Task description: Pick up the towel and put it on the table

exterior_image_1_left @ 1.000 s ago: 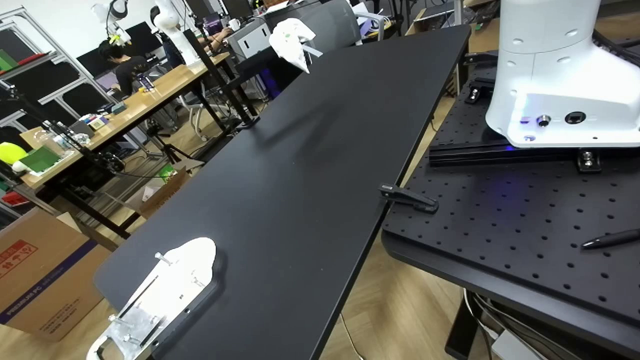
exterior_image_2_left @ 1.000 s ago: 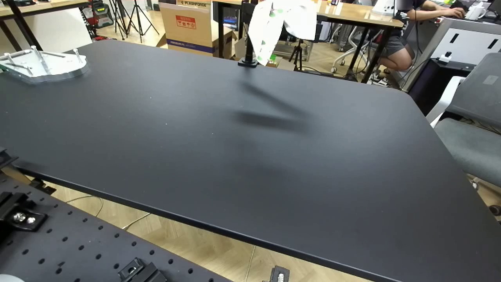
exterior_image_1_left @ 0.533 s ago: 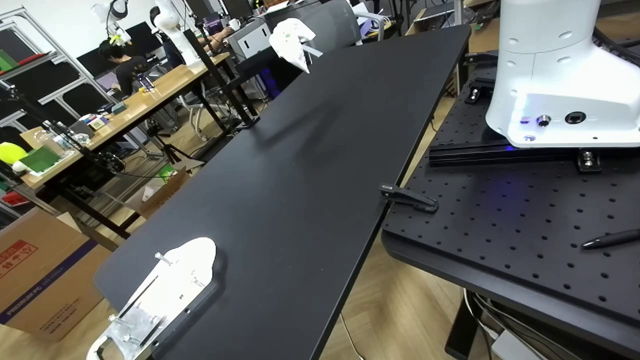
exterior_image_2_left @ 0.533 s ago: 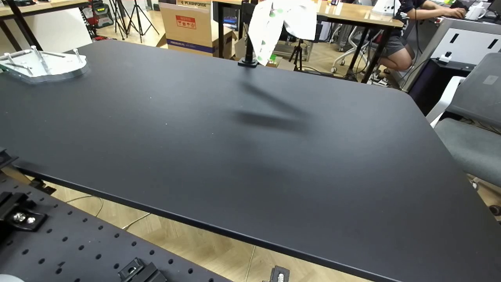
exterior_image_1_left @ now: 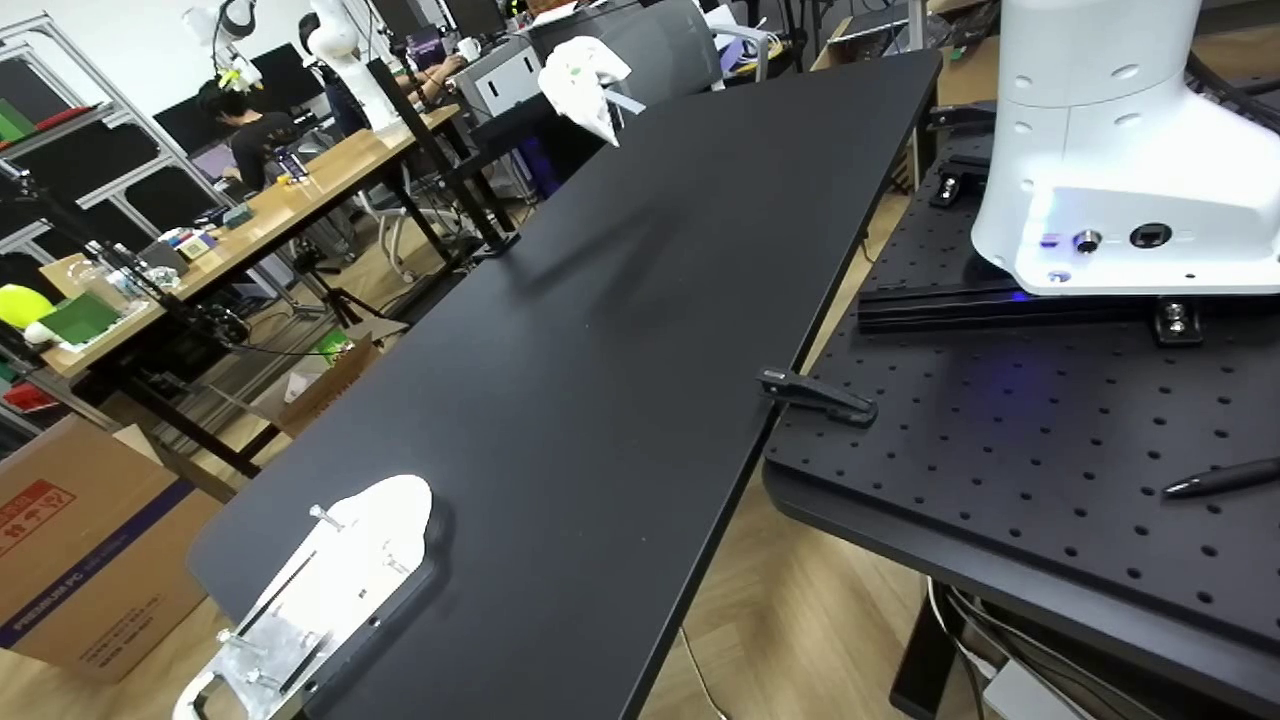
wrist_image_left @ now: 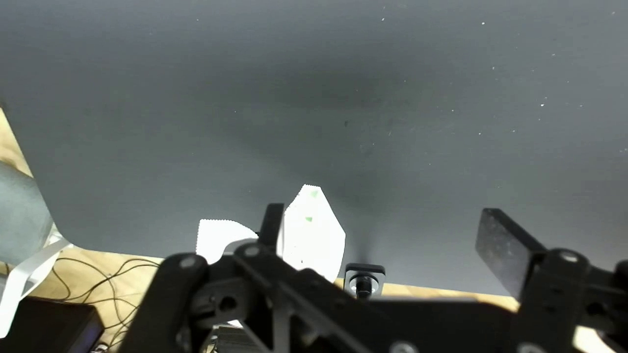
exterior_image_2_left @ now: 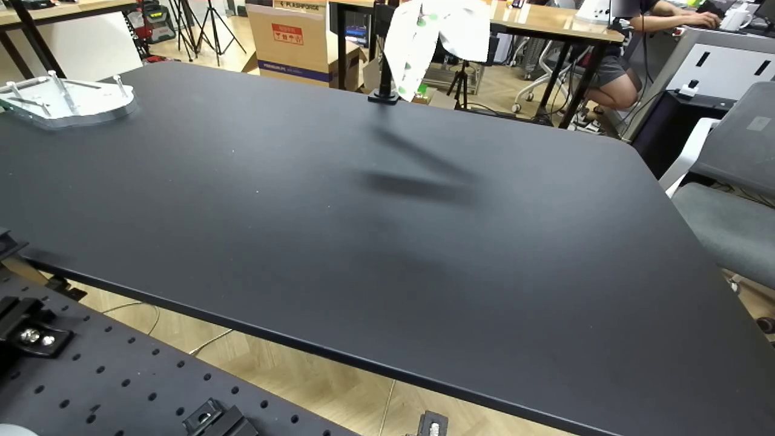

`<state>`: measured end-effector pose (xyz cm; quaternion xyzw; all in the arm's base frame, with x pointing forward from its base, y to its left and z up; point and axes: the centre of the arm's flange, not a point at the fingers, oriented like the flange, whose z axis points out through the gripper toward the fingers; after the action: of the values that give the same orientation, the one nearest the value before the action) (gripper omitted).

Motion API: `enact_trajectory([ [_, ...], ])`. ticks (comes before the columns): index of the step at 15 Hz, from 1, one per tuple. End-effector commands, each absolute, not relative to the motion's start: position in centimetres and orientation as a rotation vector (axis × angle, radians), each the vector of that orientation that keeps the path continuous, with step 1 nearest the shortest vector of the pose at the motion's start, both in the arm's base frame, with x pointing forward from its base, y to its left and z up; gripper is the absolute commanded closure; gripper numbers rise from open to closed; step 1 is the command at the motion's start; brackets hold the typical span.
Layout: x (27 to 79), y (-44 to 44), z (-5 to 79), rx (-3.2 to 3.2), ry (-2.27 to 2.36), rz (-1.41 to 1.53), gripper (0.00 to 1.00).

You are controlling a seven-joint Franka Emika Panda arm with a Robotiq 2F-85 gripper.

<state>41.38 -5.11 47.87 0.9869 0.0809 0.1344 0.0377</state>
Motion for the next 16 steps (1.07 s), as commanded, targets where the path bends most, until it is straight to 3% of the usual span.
enact_trajectory([
  [1,42.9,-6.1,47.7,3.032,0.316,0.436,0.0],
  [7,46.1,-6.7,47.9,3.071,0.478,0.441,0.0],
  [8,44.2,-6.1,47.2,3.055,0.452,0.454,0.0],
  [12,44.5,-6.1,46.8,3.058,0.458,0.44,0.0],
  [16,48.1,-9.7,46.3,3.02,0.362,0.515,0.0],
])
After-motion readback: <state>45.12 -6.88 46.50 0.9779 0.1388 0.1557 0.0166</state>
